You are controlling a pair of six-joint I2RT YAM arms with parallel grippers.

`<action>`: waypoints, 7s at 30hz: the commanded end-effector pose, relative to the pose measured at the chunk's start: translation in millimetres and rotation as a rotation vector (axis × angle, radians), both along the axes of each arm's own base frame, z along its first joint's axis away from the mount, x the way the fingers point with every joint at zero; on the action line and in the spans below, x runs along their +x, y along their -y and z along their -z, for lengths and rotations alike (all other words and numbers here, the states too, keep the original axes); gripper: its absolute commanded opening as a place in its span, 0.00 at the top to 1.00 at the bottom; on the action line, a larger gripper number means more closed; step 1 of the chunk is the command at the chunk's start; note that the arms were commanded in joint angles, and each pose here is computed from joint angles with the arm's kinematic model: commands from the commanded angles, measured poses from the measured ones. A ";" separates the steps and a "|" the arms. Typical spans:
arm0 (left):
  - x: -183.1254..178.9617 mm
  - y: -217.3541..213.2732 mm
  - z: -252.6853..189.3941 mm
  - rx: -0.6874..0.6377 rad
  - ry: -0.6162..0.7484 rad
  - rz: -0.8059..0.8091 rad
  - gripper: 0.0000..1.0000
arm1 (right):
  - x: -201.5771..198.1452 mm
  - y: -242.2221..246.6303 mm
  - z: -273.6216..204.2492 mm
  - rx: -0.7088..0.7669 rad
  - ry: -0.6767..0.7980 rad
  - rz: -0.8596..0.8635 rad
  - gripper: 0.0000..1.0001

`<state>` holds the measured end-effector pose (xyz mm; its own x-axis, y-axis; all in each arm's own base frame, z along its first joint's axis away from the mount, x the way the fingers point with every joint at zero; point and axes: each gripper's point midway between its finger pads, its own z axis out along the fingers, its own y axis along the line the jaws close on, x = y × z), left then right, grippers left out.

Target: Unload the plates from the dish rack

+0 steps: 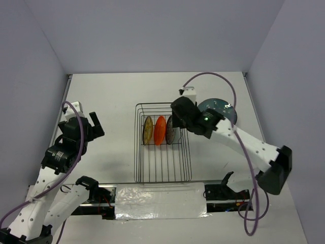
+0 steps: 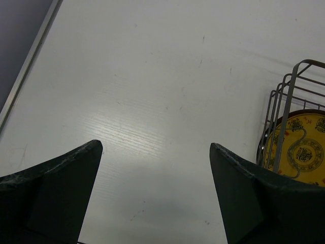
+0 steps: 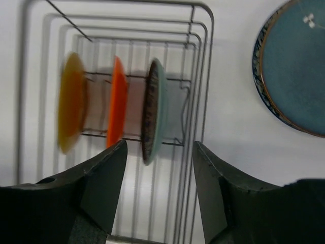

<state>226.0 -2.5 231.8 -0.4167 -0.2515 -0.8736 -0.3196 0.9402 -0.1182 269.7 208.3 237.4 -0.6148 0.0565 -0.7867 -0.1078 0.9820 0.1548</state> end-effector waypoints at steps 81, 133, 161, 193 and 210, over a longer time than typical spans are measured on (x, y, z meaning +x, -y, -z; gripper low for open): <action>-7.8 182.4 -108.4 -0.497 0.251 0.943 0.05 | -89.9 -102.2 -169.9 0.670 0.452 -0.676 1.00; 161.3 -99.2 183.8 -0.587 -0.429 -0.599 0.02 | -15.4 3.8 17.4 0.121 0.032 -0.034 0.00; 41.8 -26.1 -15.1 -0.182 0.097 -0.003 0.00 | 49.4 -68.0 86.3 -0.366 -0.031 0.248 0.76; 23.8 128.3 -100.7 -0.617 0.276 0.857 0.00 | 1.9 -22.1 -120.4 -0.393 0.222 0.147 0.99; 18.6 205.4 -93.0 -0.582 0.133 1.052 0.35 | -47.1 -100.2 -188.2 0.453 0.474 -0.356 1.00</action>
<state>240.2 -203.2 315.5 -0.6107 -0.2144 -0.7623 0.5805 0.5335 -0.6152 224.1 290.2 385.6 -0.3159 0.1572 -0.9357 -0.4846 0.8212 0.3015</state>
